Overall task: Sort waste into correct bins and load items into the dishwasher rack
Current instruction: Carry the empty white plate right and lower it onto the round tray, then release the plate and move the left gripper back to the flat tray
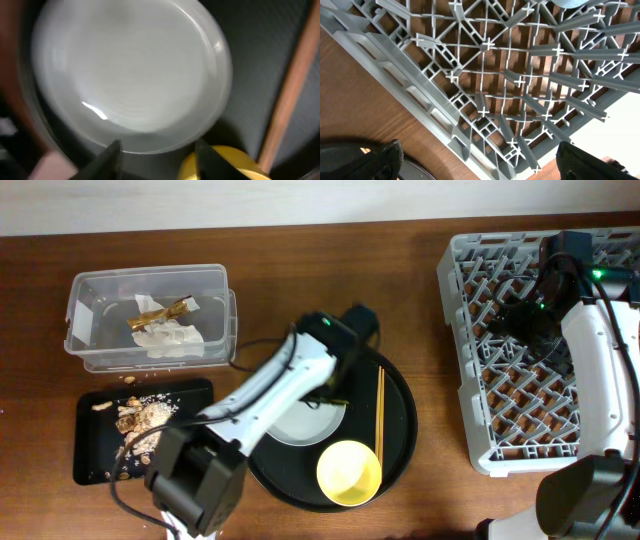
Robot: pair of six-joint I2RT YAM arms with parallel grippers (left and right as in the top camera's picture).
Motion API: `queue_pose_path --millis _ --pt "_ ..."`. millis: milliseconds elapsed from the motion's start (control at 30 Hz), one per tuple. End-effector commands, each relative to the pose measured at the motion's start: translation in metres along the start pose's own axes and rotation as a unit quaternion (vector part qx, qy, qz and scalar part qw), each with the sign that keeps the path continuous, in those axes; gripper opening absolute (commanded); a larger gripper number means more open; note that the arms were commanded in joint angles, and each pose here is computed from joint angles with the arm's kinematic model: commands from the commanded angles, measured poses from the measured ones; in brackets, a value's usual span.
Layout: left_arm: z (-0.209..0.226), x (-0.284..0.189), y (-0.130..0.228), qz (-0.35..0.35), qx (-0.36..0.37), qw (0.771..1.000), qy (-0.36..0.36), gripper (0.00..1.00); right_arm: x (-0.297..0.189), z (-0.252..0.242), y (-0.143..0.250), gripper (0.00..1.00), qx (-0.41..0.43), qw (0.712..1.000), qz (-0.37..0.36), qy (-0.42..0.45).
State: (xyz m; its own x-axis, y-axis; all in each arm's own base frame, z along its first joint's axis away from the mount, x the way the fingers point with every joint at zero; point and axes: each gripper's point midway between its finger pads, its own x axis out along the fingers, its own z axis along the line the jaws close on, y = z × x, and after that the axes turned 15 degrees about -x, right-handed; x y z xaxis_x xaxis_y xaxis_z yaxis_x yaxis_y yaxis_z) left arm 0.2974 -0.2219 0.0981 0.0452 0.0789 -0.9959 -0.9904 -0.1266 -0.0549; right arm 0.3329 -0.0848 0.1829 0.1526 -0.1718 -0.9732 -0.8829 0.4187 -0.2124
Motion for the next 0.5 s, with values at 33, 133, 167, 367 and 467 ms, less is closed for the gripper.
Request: queue_pose_path --millis 33,133,167,367,467 --pt "0.061 -0.01 -0.038 -0.028 -0.06 0.995 -0.069 0.99 0.001 -0.005 -0.002 0.99 0.007 1.0 -0.002 0.01" --pt "0.097 -0.009 -0.042 -0.001 -0.098 0.991 -0.092 0.99 0.001 -0.005 -0.002 0.99 0.007 1.0 -0.002 0.01" --pt "0.107 -0.009 -0.043 0.007 -0.11 0.989 -0.098 0.99 0.001 -0.005 -0.002 0.99 0.007 1.0 -0.002 0.01" --pt "0.168 -0.036 -0.035 0.009 -0.175 0.975 -0.139 0.99 0.001 -0.005 -0.002 0.99 0.007 1.0 -0.002 0.01" --pt "0.198 -0.056 -0.031 -0.019 -0.215 0.966 -0.141 0.99 0.001 -0.005 -0.002 0.99 0.007 1.0 -0.002 0.01"
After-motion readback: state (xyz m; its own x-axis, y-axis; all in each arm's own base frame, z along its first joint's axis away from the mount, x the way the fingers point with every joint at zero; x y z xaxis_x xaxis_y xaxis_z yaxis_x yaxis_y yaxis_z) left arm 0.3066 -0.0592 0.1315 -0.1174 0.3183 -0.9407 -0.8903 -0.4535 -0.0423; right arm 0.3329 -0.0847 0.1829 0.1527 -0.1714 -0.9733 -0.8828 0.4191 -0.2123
